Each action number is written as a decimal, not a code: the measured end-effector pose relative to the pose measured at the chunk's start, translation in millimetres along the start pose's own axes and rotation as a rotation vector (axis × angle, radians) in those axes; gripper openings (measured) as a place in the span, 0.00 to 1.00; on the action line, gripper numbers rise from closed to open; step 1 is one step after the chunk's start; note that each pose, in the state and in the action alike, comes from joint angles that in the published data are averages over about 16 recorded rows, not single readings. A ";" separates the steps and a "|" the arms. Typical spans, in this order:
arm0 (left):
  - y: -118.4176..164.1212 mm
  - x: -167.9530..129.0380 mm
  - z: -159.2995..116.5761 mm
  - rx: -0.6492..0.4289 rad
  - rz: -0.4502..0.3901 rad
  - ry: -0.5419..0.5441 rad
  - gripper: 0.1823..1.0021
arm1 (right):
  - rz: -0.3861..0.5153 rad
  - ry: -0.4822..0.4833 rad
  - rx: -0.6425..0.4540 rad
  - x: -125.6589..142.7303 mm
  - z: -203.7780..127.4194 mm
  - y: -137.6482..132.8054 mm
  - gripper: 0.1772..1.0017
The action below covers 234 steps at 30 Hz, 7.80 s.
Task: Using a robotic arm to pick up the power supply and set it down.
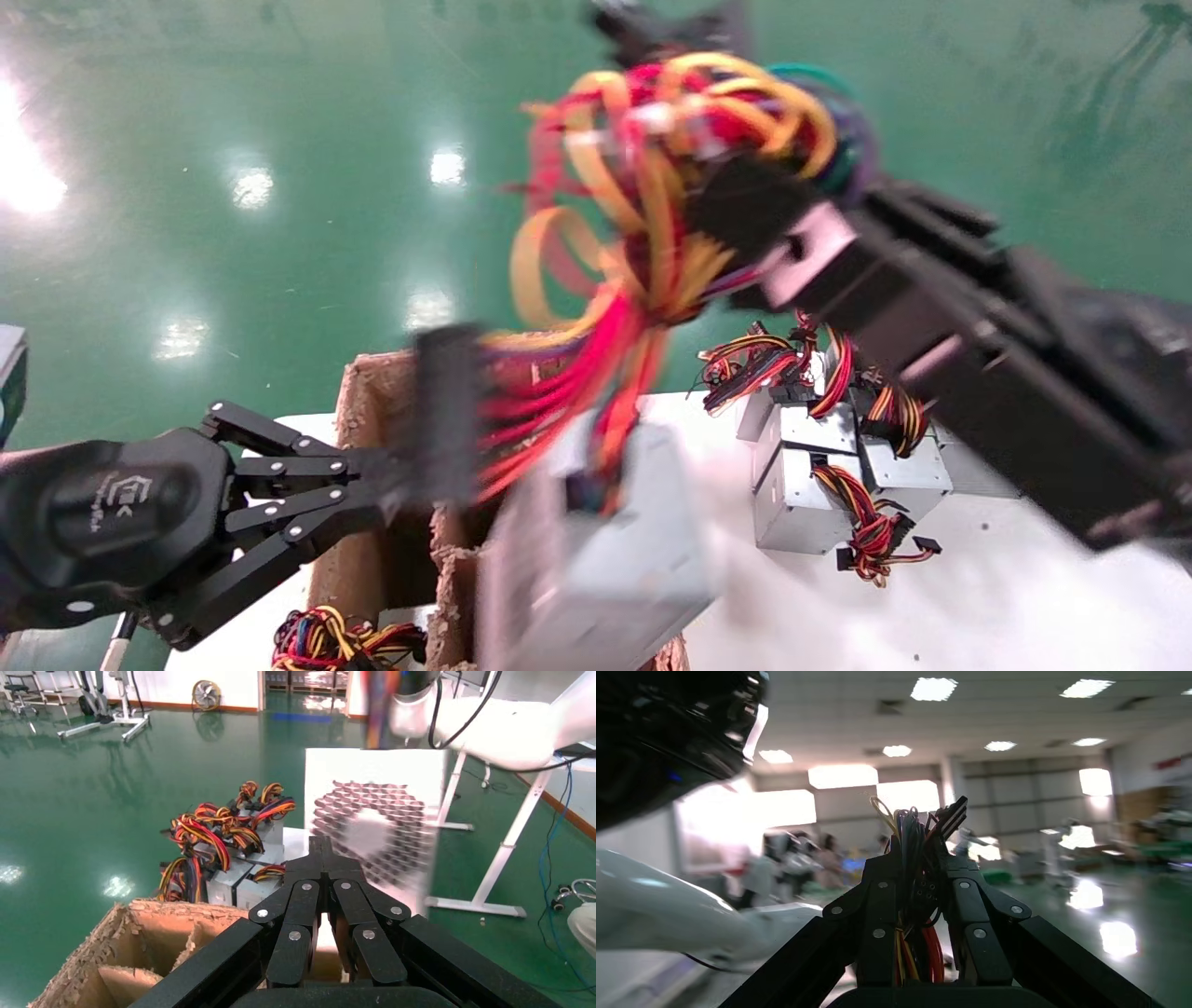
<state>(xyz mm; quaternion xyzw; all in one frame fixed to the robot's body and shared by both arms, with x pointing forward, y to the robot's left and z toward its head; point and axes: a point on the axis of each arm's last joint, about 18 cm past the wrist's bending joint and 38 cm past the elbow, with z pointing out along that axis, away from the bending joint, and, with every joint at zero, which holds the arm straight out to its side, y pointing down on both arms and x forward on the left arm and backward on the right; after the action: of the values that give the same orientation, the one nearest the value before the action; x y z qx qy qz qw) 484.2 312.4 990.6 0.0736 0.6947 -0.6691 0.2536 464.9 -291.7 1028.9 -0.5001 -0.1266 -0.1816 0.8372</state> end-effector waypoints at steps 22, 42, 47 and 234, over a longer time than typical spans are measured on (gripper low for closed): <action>0.0 0.0 0.0 0.000 0.000 0.000 0.01 | -0.268 0.674 -0.221 11.0 -156.3 -74.8 0.10; 0.0 0.0 0.0 0.000 0.000 0.000 0.01 | -0.203 1.119 -0.398 -46.6 -264.5 -45.6 0.10; 0.0 0.0 0.0 0.000 0.000 0.000 0.01 | -0.183 1.168 -0.443 -53.5 -276.6 -40.3 0.10; 0.1 -0.1 -0.1 0.000 0.000 0.000 1.00 | -0.091 -0.021 -0.554 -3.9 -26.4 29.4 1.00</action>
<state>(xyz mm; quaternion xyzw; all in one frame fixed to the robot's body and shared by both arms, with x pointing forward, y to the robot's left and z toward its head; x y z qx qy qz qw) 484.3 312.5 990.5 0.0734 0.6946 -0.6691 0.2537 474.8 -301.7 991.7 -0.7056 -0.1031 -0.2414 0.6582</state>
